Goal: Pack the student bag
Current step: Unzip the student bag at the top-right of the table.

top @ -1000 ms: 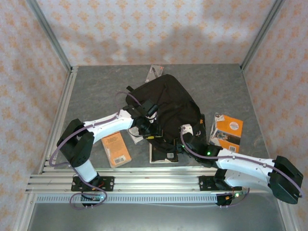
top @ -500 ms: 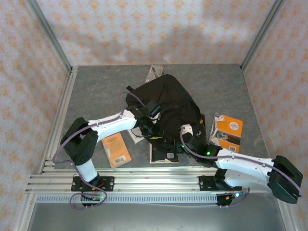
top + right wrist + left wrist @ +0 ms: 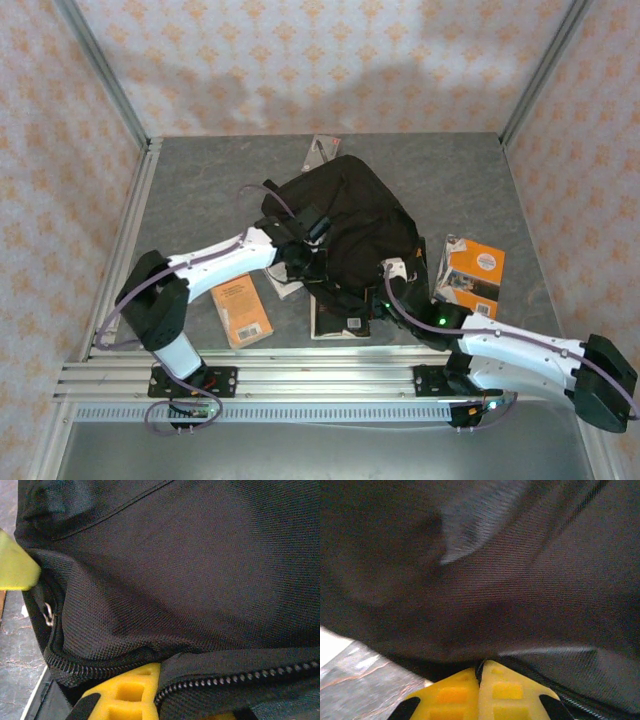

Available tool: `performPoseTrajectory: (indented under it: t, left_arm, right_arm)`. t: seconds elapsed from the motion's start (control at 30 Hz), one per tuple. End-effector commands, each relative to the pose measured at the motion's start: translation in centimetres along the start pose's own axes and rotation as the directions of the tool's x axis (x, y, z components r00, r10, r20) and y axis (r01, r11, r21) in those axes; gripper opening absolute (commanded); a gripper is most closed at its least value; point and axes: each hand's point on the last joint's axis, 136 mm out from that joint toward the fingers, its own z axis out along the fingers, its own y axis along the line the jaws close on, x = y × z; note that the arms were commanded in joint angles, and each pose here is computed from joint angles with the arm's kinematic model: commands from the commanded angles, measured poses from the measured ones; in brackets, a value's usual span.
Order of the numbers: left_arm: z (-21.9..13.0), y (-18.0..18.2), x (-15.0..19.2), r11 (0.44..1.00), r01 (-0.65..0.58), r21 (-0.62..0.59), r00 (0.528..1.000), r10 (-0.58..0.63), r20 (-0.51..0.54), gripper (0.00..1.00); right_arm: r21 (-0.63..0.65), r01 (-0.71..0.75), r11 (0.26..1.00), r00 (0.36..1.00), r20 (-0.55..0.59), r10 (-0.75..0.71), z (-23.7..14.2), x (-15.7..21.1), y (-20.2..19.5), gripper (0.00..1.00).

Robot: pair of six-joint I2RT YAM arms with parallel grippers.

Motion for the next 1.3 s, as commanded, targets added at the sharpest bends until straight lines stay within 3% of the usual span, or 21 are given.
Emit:
performPoseTrajectory:
  t: [0.0,0.47,0.73,0.97,1.13,1.27]
  left_arm:
    - [-2.7,2.9,-1.2,0.996,0.022,-0.088,0.996,-0.014,0.086,0.0]
    - [-6.2,9.6,-6.1,0.967,0.118,-0.224,0.978,-0.074,0.197,0.0]
    - [-10.1,7.0,-9.1,0.981,0.07,-0.178,0.963,-0.02,0.269,0.0]
    - [-14.3,6.2,-9.0,0.981,-0.011,-0.192,0.946,0.072,0.316,0.0]
    - [-15.7,7.6,-8.5,0.97,-0.003,-0.245,0.931,0.092,0.353,0.0]
    - [-17.6,8.8,-8.7,0.962,0.06,-0.266,0.908,0.059,0.415,0.0]
  right_arm:
    - [0.077,0.019,0.997,1.0,-0.014,-0.018,-0.4,1.0,-2.0,0.0]
    - [0.088,0.011,0.996,1.0,-0.014,-0.01,-0.6,0.7,-2.0,0.0]
    - [-0.097,0.093,0.991,0.996,0.004,-0.093,-2.8,-3.1,3.5,0.0]
    - [-0.207,0.147,0.967,0.989,0.05,-0.139,-3.6,-4.7,6.3,0.01]
    - [-0.134,0.17,0.976,0.984,0.082,-0.16,-2.4,-6.0,6.1,0.0]
    - [0.064,0.206,0.976,0.978,0.018,-0.207,-0.7,-6.1,3.7,0.0]
